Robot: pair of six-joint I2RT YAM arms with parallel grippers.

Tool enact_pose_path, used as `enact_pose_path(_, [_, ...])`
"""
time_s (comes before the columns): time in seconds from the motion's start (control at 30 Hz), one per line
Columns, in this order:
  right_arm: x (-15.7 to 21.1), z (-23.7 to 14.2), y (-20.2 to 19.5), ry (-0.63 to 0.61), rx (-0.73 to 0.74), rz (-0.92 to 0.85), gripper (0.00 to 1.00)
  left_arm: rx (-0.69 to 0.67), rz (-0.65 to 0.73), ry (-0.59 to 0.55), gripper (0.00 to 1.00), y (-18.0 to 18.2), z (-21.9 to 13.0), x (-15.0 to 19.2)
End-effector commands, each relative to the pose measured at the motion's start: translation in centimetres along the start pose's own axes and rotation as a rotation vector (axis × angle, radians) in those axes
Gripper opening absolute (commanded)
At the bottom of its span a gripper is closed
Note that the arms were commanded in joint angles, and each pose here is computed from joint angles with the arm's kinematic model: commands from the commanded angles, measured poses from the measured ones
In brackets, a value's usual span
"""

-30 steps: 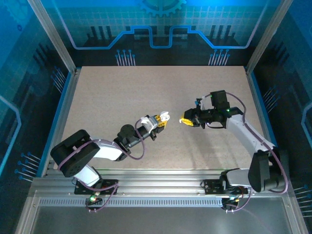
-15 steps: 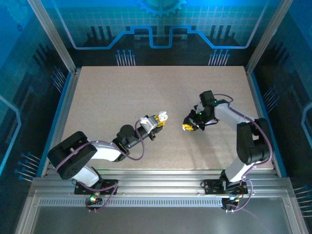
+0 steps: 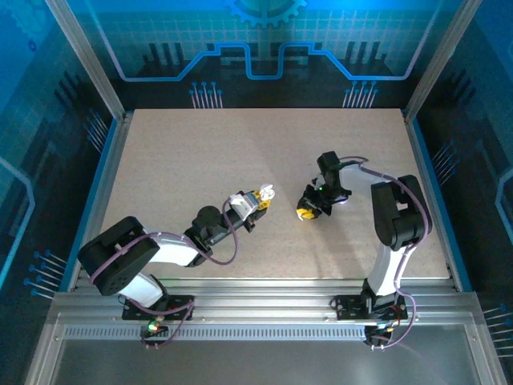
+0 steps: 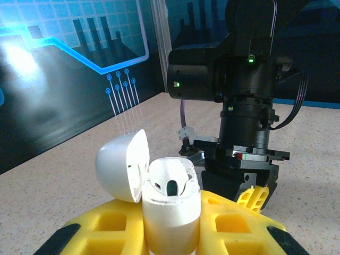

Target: Insert the wireless bluetooth earbuds into the charging case

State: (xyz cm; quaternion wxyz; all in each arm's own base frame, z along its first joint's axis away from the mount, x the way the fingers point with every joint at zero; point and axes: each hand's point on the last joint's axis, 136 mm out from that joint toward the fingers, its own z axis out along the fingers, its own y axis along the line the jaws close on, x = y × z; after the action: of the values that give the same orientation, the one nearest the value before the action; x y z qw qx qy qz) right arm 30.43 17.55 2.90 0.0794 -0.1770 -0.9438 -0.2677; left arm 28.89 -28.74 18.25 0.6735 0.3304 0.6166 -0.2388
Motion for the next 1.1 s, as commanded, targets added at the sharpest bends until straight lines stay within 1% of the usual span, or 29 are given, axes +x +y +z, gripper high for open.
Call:
enact_pose_path(0.0, [-0.1, 0.6, -0.3, 0.017, 0.038, -0.009, 0.21, -0.023, 0.021, -0.017, 0.11, 0.4, -0.5, -0.5])
enact_pose_path(0.2, [-0.5, 0.5, 0.1, 0.017, 0.041, -0.017, 0.26, -0.027, 0.027, -0.012, 0.11, 0.5, -0.5, -0.5])
enact_pose_path(0.4, [0.0, -1.7, 0.9, -0.004, 0.063, -0.071, 0.3, -0.032, 0.034, -0.007, 0.11, 0.6, -0.6, -0.9])
enact_pose_path(0.47, [0.3, -3.3, 1.1, -0.023, 0.111, -0.14, 0.32, -0.031, 0.039, 0.003, 0.11, 0.7, -0.8, -0.9])
enact_pose_path(0.53, [0.8, -4.7, 1.7, -0.037, 0.161, -0.267, 0.35, -0.031, 0.046, 0.011, 0.11, 0.7, -0.9, -1.1])
enact_pose_path(0.57, [1.0, -5.3, 1.6, -0.037, 0.214, -0.324, 0.36, -0.03, 0.047, 0.018, 0.11, 0.7, -1.1, -1.1])
enact_pose_path(0.63, [1.4, -5.9, 1.3, -0.017, 0.304, -0.457, 0.36, -0.032, 0.046, 0.028, 0.11, 0.7, -1.3, -1.1])
enact_pose_path(0.73, [2.0, -5.4, 0.5, 0.042, 0.434, -0.619, 0.36, -0.032, 0.041, 0.048, 0.11, 0.7, -1.7, -1.1])
enact_pose_path(0.87, [1.6, -4.1, -0.3, 0.092, 0.532, -0.718, 0.36, -0.035, 0.033, 0.065, 0.11, 0.8, -2.4, -1.3])
enact_pose_path(0.93, [1.1, -3.7, -0.1, 0.091, 0.549, -0.747, 0.37, -0.033, 0.034, 0.075, 0.11, 0.8, -2.7, -1.3])
enact_pose_path(1.07, [0.5, -2.5, 0.6, 0.1, 0.547, -0.79, 0.42, -0.037, 0.036, 0.095, 0.11, 0.9, -3.1, -1.3])
